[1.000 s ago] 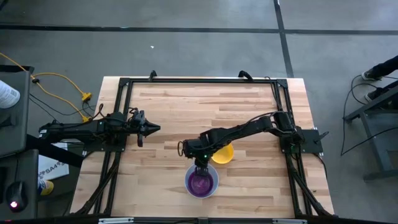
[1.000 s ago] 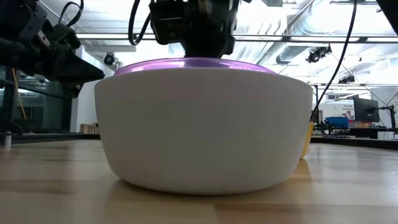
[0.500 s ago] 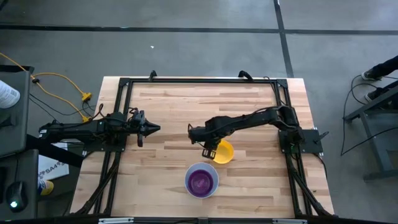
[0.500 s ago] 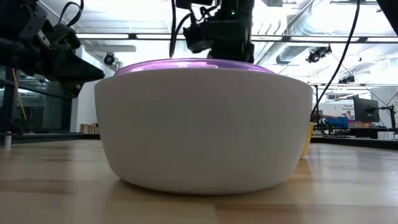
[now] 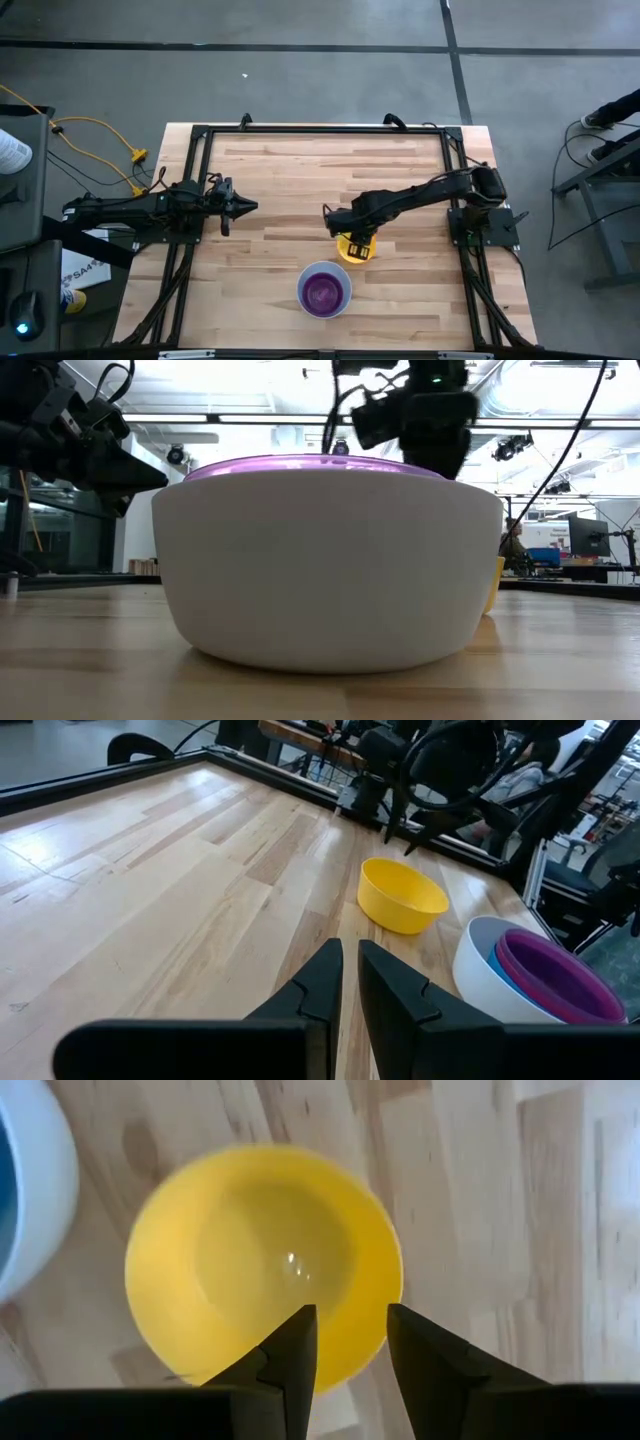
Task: Nest bowls inside each other
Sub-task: Stack the yellow bowl on top of the purple bowl
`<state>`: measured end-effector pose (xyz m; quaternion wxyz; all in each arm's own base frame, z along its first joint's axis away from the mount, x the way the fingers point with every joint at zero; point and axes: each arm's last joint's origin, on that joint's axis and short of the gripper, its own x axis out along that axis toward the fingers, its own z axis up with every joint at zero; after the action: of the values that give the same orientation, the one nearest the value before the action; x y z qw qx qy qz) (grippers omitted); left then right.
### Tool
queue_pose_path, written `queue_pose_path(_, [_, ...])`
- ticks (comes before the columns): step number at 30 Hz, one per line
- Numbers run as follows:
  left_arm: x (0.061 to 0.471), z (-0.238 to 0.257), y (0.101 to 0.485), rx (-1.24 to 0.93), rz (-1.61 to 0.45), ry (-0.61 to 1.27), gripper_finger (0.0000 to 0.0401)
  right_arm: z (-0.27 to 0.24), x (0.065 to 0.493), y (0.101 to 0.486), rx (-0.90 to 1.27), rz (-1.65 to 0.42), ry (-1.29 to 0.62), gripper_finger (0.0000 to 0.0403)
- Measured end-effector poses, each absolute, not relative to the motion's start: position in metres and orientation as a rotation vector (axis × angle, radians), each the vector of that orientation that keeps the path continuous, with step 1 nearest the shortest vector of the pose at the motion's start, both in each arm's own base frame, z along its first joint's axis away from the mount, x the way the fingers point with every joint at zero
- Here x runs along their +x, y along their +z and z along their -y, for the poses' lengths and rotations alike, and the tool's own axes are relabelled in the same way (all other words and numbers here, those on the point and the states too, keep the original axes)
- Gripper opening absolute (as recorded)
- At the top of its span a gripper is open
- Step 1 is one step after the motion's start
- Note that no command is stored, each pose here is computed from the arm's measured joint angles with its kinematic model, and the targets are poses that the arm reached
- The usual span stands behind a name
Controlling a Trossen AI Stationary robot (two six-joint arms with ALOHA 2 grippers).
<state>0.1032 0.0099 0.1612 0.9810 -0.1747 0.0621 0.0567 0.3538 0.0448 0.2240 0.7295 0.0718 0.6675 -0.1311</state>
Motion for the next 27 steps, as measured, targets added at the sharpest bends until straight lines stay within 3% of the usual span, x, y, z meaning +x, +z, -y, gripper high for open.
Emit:
queue_pose_path(4, [0.103,-0.010,0.161,-0.352,-0.125,0.114,0.0038,-0.045,0.341,0.220,0.184,-1.445,-0.298,0.0119])
queue_pose_path(11, [0.103,-0.010,0.161,-0.352,-0.125,0.114,0.0038,-0.030,0.332,0.208,0.461,-1.457,-0.459,0.0116])
queue_pose_path(27, [0.103,-0.010,0.161,-0.352,-0.125,0.114,0.0038,-0.025,0.333,0.207,0.496,-1.441,-0.490,0.0116])
